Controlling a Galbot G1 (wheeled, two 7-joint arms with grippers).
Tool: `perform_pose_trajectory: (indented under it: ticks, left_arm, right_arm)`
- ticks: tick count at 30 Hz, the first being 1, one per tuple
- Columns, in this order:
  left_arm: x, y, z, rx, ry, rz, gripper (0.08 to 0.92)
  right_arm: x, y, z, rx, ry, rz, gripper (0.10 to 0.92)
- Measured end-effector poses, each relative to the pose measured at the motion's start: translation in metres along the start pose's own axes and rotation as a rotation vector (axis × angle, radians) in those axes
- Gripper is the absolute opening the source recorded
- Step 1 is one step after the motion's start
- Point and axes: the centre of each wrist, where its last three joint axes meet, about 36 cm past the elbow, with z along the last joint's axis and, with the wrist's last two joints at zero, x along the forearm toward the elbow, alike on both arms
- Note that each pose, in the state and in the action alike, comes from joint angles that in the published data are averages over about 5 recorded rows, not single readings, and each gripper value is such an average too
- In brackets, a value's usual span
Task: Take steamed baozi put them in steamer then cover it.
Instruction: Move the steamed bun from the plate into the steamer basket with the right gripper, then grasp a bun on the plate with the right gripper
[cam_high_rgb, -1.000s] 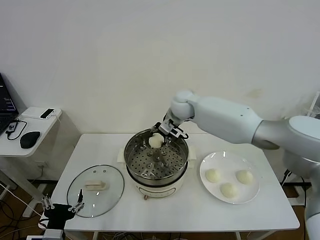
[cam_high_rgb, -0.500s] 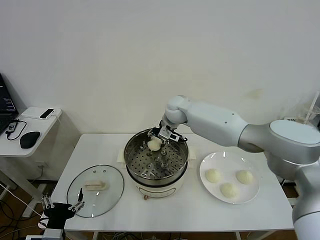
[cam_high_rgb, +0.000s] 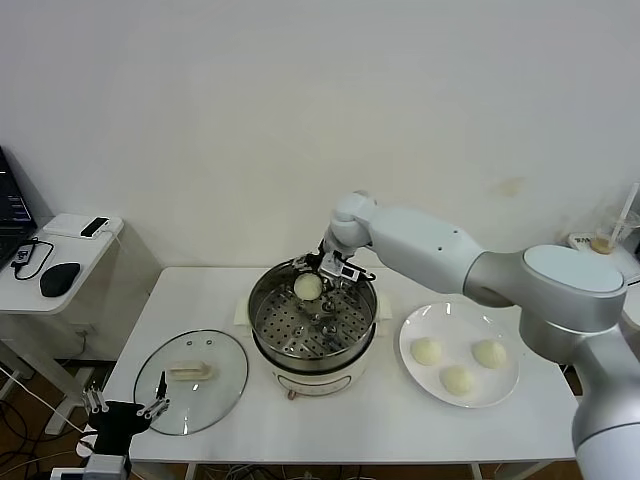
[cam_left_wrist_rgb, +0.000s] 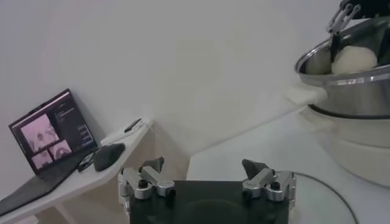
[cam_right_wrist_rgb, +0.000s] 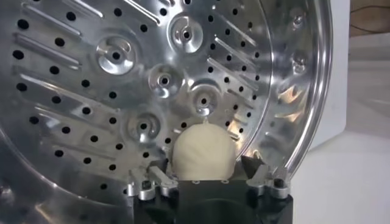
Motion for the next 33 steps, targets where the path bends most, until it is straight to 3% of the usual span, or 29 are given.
perform_pose_trajectory:
  ticks: [7,17,25,33]
  left_arm:
    - [-0.002,0.000,-0.003,0.012,-0.011,0.006,0.823]
    - [-0.006,0.000,-0.006,0.024,-0.027,0.015,0.823]
    - [-0.011,0.000,-0.012,0.022,-0.052,0.032,0.823]
    - [-0.014,0.000,-0.014,0.021,-0.061,0.046,0.823]
  right_arm:
    - [0.036,-0.005,0.000,-0.127,0.010,0.013,0.823]
    - [0.128,0.022,0.005,-0.427,0.081,0.053,0.823]
    - [0.170,0.100,-0.003,-0.637,0.134,0.029,0.823]
    - [0.173,0.195,-0.022,-0.811,0.159,-0.024,0.823]
